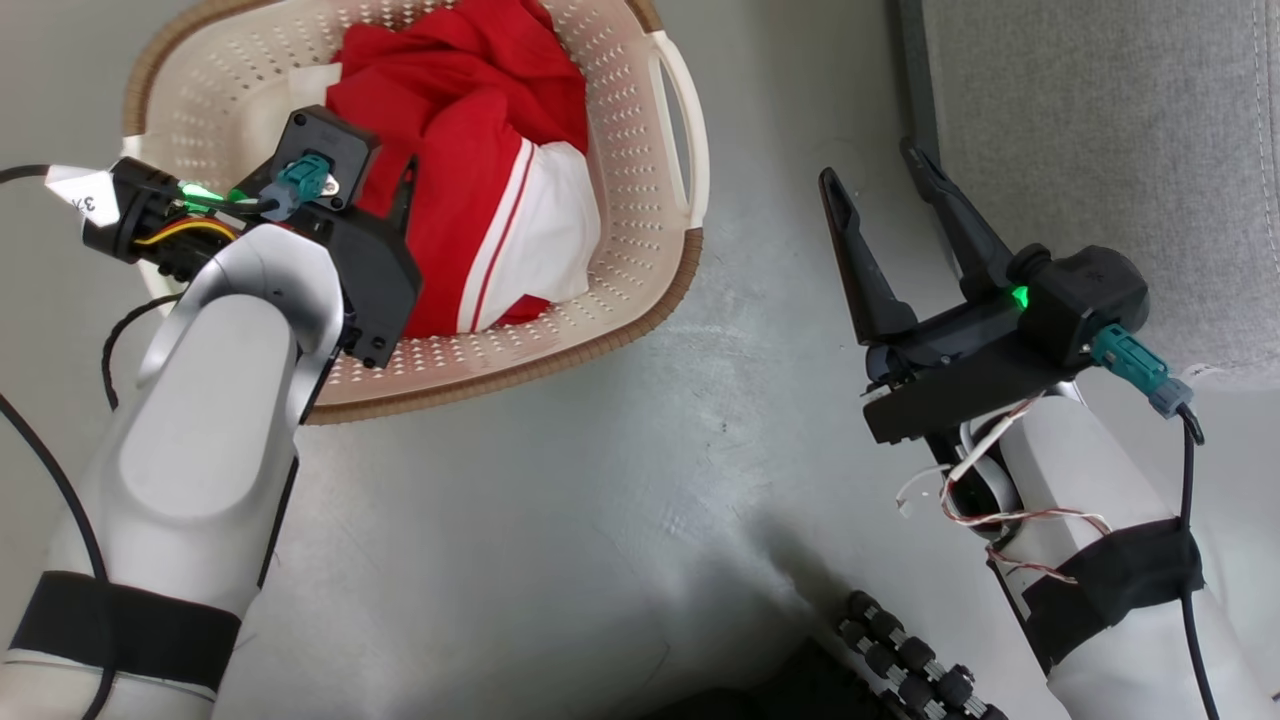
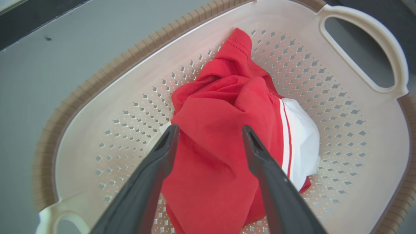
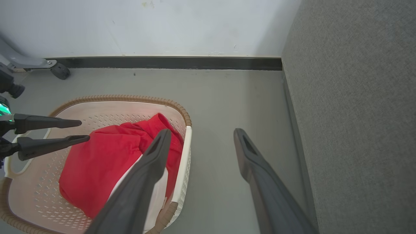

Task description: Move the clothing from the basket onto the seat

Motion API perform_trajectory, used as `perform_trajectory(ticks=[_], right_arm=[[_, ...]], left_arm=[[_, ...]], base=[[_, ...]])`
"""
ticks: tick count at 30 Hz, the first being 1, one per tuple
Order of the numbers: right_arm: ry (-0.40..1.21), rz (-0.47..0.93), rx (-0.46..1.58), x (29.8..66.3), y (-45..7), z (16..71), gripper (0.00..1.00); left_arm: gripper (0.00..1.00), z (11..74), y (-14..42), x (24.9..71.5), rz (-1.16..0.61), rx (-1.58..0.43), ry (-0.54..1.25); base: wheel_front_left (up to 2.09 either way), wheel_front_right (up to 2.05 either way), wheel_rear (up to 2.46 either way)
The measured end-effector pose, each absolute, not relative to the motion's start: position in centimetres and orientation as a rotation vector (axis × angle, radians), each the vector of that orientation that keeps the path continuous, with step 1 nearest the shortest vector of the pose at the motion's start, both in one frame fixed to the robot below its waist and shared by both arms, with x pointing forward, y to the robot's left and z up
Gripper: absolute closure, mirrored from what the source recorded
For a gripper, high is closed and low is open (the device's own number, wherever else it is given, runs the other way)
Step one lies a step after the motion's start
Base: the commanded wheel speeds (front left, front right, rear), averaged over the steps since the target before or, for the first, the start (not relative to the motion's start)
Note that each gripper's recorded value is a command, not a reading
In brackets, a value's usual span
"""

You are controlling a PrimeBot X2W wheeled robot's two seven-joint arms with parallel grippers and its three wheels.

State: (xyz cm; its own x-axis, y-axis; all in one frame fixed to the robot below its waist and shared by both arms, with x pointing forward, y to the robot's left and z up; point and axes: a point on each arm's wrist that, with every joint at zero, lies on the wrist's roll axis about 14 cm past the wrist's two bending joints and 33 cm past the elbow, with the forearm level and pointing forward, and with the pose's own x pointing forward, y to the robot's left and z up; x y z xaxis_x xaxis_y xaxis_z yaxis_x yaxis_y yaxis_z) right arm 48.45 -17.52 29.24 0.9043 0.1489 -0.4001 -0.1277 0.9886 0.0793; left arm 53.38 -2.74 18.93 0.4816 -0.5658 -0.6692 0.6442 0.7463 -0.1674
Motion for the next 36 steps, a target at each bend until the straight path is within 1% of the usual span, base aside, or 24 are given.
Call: perform_trajectory(ticks=[14, 29, 36], right_arm=[[0.469, 0.130, 0.034, 47.5, -18.3, 27.7, 0.00], [0.481, 0.123, 0.068, 47.3, -18.1, 27.4, 0.00], [0.475, 0.140, 0.078, 47.5, -17.5, 27.3, 0.00]], left_arm=[[0.00, 16.2, -3.7, 53.4, -0.778, 0.168, 0.858], [0.00, 15.9, -6.1, 51.7, -0.831, 0.123, 0.921], [0.00, 15.7, -6.4, 51.8, -0.837, 0.119, 0.939]], base=[[0.00, 0.00, 0.00], [0.00, 0.00, 0.00], [0.00, 0.00, 0.00]])
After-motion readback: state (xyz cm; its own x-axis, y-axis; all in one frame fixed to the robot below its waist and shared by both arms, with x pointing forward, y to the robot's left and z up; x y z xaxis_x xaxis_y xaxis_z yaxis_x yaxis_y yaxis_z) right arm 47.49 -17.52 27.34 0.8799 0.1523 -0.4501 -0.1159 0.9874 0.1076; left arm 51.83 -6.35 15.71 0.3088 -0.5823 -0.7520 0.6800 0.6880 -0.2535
